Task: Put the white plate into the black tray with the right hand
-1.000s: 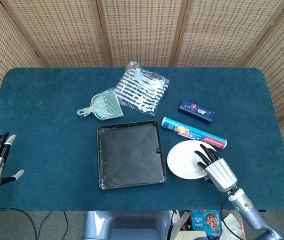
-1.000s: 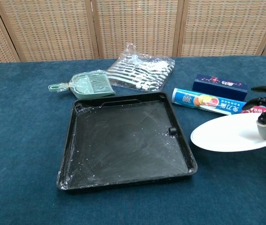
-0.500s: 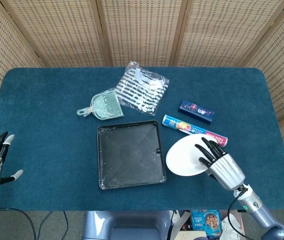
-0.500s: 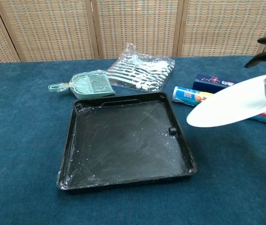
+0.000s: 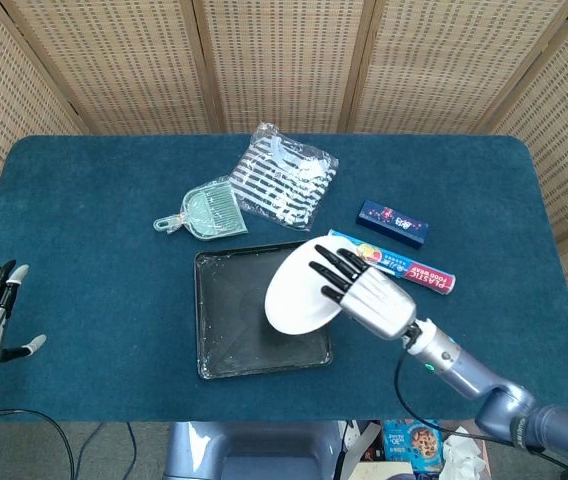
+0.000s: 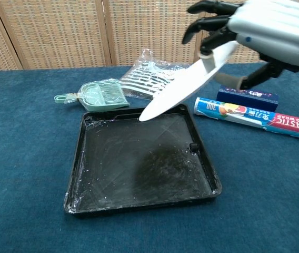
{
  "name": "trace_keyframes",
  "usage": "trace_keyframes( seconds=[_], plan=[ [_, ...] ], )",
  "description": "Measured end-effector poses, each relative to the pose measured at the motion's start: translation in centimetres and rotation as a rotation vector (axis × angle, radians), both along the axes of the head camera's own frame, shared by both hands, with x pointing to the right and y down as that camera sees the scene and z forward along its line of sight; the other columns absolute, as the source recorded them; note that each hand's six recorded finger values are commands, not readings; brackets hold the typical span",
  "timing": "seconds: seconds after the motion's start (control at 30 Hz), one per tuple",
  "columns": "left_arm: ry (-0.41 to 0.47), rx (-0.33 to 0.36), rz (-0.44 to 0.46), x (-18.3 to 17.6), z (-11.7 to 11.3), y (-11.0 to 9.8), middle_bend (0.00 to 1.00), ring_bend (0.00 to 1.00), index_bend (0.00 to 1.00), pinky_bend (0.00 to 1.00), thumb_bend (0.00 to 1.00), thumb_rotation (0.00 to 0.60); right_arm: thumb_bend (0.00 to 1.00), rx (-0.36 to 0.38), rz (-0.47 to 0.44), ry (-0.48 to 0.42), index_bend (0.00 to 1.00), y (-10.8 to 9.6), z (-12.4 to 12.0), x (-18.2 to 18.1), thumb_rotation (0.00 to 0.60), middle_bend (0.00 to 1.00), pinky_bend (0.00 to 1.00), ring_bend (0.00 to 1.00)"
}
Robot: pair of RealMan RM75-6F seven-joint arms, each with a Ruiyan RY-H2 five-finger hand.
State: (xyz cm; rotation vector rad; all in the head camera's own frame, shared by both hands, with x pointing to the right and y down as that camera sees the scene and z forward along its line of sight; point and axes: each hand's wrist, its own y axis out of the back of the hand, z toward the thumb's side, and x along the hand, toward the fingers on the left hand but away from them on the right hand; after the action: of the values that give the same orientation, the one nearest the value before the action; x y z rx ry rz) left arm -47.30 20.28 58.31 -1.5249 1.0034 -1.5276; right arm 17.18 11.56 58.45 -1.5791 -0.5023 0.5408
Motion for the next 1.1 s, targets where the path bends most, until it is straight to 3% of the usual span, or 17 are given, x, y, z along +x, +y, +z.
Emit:
trace_keyframes(
  seconds=[0.3,0.67,0.7,0.77,0.8,0.83,0.93,1.1],
  plan=[
    [-0.029,-0.018,-0.043,-1.0,0.9,-0.7,0.0,0.0,0.0,0.0,0.0,0.6,0.52,-0.042,-0.162,-0.005,0.63,-1.3,2.6,-8.3,0.6,0.23,0.3,0.03],
    [-0.055,-0.045,-0.088,-2.1,1.9,-1.3,0.0,0.0,0.0,0.0,0.0,0.6,0.5,-0.083,-0.277,0.006,0.62,-1.0,6.5,-11.9,0.6,0.23,0.3,0.03],
    [-0.056,-0.046,-0.089,-2.1,2.0,-1.3,0.0,0.0,0.0,0.0,0.0,0.6,0.42,-0.092,-0.289,0.003,0.57,-0.7,6.8,-12.1,0.6,0.22,0.3,0.02],
    [-0.058,-0.051,-0.091,-2.1,2.1,-1.3,0.0,0.0,0.0,0.0,0.0,0.6,0.17,-0.091,-0.312,0.011,0.33,-0.3,7.2,-12.3,0.6,0.13,0.27,0.01],
    [-0.058,-0.052,-0.091,-2.1,2.2,-1.4,0.0,0.0,0.0,0.0,0.0,0.6,0.06,-0.083,-0.322,0.022,0.16,-0.2,7.5,-12.3,0.6,0.06,0.22,0.0],
    [-0.06,-0.051,-0.092,-2.1,2.2,-1.4,0.0,0.0,0.0,0.0,0.0,0.6,0.01,-0.076,-0.325,0.033,0.05,-0.2,7.7,-12.3,0.6,0.01,0.16,0.0],
    [-0.064,-0.051,-0.093,-2.2,2.2,-1.4,0.0,0.0,0.0,0.0,0.0,0.6,0.0,-0.074,-0.325,0.079,0.0,-0.2,8.4,-12.2,0.6,0.0,0.05,0.0],
    [-0.068,-0.057,-0.095,-2.2,2.4,-1.4,0.0,0.0,0.0,0.0,0.0,0.6,0.0,-0.045,-0.31,0.135,0.0,-0.4,8.2,-11.7,0.6,0.0,0.0,0.0]
  ],
)
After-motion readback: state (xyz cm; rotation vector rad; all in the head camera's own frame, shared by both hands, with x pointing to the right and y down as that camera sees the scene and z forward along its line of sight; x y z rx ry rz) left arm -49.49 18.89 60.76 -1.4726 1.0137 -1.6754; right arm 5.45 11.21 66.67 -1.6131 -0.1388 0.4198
